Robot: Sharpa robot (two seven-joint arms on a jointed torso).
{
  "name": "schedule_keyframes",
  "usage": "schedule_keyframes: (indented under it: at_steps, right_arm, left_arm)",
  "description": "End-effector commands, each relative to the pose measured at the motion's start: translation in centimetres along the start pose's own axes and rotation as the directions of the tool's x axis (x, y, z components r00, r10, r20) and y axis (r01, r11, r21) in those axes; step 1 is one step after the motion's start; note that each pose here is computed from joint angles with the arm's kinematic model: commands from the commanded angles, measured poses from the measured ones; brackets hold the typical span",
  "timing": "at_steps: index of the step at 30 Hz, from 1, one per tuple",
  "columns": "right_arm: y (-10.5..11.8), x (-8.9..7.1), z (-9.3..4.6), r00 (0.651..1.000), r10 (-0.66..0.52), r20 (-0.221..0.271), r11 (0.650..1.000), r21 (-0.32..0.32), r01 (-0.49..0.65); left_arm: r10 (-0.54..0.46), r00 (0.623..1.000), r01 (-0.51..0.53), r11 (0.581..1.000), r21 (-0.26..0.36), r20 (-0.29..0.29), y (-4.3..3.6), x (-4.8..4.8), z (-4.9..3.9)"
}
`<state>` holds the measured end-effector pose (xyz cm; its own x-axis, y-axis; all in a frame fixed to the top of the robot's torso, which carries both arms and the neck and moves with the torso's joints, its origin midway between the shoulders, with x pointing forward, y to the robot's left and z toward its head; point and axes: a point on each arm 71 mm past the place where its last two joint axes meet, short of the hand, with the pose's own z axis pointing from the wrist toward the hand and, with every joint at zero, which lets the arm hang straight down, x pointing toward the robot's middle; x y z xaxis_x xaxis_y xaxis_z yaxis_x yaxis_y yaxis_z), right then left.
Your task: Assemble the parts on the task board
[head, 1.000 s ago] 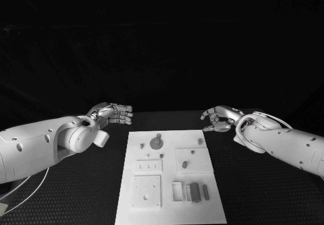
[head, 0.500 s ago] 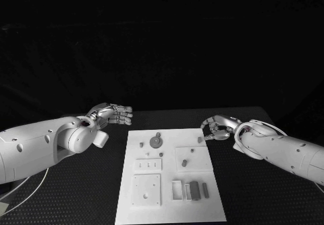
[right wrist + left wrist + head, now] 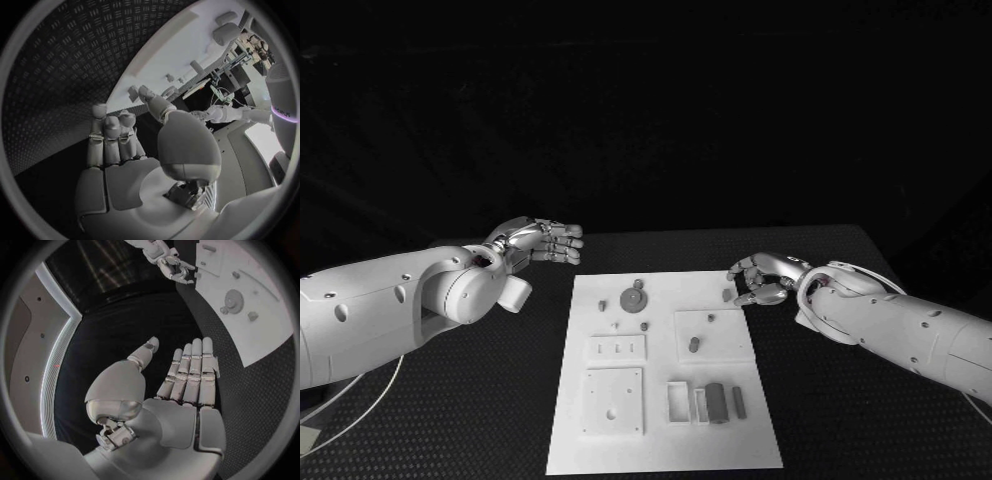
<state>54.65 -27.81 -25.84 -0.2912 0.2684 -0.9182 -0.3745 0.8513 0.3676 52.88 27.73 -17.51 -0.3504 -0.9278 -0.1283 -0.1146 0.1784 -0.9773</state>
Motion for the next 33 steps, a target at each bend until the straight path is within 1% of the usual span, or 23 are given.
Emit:
schedule_keyframes:
  at_steps: [1,3,5,10,22,33]
  right_arm:
    - [0.2,0.5,0.1,1.000,0.002,-0.018,1.000,-0.015,-0.002]
    - [0.2,0.6,0.3,1.000,0.009,-0.022,1.000,-0.013,-0.009]
    - [0.3,0.8,0.4,0.999,0.014,-0.039,1.000,-0.011,-0.014]
    - [0.4,1.1,0.6,0.999,0.017,-0.045,1.000,-0.013,-0.018]
    - [0.4,1.5,0.7,0.999,0.020,-0.045,1.000,-0.008,-0.020]
    - [0.2,1.6,0.8,0.999,0.016,-0.032,1.000,0.005,-0.016]
  left_arm:
    - [0.002,1.000,-0.002,1.000,0.010,-0.020,-0.14,0.26,-0.02]
    - [0.002,1.000,-0.002,1.000,0.010,-0.020,-0.14,0.28,-0.03]
    - [0.003,1.000,-0.003,1.000,0.010,-0.021,-0.15,0.32,-0.03]
    - [0.007,1.000,-0.007,1.000,0.010,-0.023,-0.15,0.38,-0.09]
    - [0.009,1.000,-0.009,1.000,0.009,-0.021,-0.15,0.29,-0.22]
    - [0.009,1.000,-0.009,1.000,0.009,-0.020,-0.13,0.21,-0.26]
